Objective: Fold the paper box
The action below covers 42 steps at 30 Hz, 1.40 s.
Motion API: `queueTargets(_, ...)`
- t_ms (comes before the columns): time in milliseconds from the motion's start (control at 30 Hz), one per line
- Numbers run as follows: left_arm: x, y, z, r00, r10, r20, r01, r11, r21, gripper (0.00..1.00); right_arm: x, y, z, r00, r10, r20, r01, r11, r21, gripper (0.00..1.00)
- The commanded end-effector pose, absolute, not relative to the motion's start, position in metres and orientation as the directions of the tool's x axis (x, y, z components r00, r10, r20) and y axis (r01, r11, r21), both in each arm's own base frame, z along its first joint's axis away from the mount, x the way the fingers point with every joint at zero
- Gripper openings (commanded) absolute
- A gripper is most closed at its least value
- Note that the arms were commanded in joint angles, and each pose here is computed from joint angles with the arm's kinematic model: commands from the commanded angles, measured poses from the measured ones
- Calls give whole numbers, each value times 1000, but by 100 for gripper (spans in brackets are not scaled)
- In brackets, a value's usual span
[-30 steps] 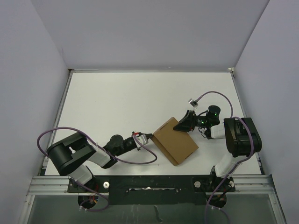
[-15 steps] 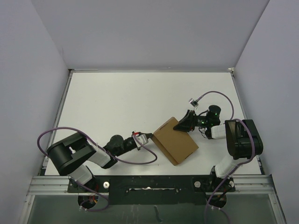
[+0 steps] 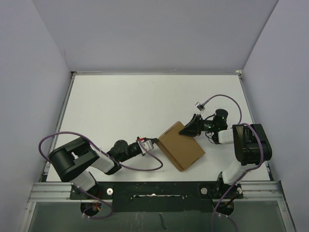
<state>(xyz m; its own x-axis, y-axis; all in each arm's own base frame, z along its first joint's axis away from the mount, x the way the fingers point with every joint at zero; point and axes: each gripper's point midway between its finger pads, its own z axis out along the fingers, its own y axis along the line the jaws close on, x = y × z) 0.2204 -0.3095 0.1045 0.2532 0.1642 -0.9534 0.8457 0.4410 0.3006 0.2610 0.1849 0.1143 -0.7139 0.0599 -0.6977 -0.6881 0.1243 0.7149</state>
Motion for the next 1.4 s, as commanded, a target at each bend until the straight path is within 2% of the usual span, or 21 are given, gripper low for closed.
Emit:
queueTargets(0, 219, -320, 128, 329, 109, -938, 838, 424, 343, 0, 301, 172, 113, -558, 127, -820, -764, 307, 567, 0)
queueTargets(433, 223, -328, 123, 286, 177, -942, 856, 394, 334, 0, 299, 178, 112, -559, 101, -823, -771, 300, 561, 0)
queueTargets(933, 230, -326, 128, 172, 164, -971, 860, 457, 230, 0, 295, 182, 111, -512, 37, -858, -812, 307, 497, 0)
queueTargets(1033, 229, -326, 127, 158, 158, -975, 866, 453, 213, 3, 296, 181, 110, -505, 32, -863, -812, 321, 487, 0)
queueTargets(1367, 224, -318, 134, 110, 122, -986, 866, 474, 155, 25, 299, 180, 108, -507, 26, -862, -805, 344, 484, 0)
